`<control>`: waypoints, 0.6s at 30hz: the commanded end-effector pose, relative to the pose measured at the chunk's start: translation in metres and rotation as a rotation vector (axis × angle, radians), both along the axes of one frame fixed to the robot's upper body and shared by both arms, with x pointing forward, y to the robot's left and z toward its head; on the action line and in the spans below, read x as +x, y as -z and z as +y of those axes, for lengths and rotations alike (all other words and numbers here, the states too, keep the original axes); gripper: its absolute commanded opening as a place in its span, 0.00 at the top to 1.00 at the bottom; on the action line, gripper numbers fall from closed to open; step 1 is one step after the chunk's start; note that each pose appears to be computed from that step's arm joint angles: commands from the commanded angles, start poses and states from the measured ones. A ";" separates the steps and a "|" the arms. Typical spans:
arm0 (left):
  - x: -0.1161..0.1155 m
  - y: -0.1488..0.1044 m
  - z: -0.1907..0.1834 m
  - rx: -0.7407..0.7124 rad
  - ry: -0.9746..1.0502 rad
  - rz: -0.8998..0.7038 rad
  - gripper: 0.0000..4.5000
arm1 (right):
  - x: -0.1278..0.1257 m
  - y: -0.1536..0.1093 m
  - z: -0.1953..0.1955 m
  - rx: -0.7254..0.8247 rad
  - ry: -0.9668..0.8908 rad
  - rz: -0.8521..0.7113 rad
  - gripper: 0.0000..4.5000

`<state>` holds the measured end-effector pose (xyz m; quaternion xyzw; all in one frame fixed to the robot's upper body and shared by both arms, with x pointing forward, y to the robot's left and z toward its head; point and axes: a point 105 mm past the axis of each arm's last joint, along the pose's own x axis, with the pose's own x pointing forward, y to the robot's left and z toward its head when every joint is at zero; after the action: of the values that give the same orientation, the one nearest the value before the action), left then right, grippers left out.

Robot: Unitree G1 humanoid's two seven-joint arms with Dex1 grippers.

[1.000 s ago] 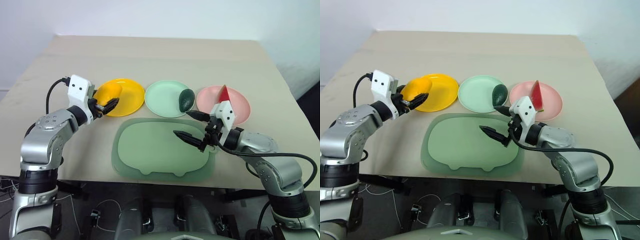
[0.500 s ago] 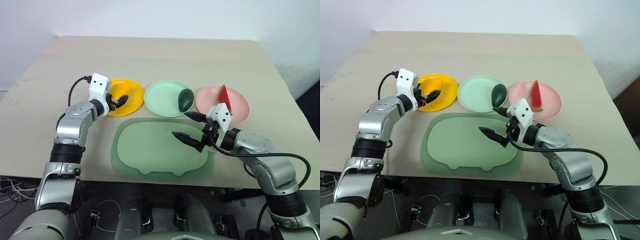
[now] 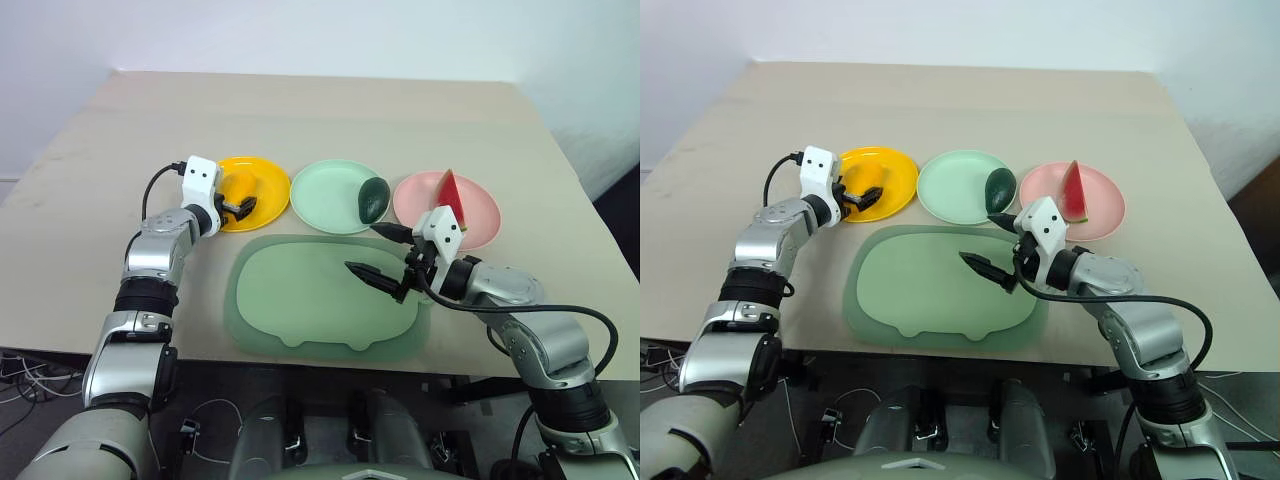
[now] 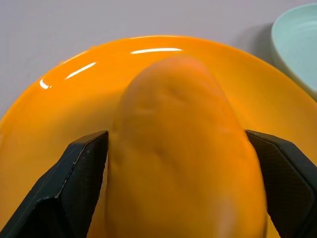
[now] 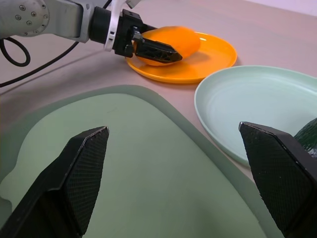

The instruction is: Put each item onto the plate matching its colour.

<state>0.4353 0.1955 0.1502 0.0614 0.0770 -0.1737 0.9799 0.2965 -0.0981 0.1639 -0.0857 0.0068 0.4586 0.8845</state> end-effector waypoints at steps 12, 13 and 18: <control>-0.073 -0.080 0.006 0.023 0.201 -0.341 0.01 | -0.004 -0.033 -0.004 0.093 -0.003 -0.068 0.00; -0.082 -0.077 0.009 0.039 0.223 -0.341 0.01 | -0.004 -0.034 -0.006 0.107 0.003 -0.065 0.00; -0.124 -0.069 0.011 -0.051 0.360 -0.349 0.01 | -0.006 -0.037 -0.015 0.162 0.025 -0.057 0.00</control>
<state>0.3250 0.2098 0.1957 0.0747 -0.0674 -0.3085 0.9459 0.2966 -0.1116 0.1871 -0.0323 -0.0248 0.4422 0.8960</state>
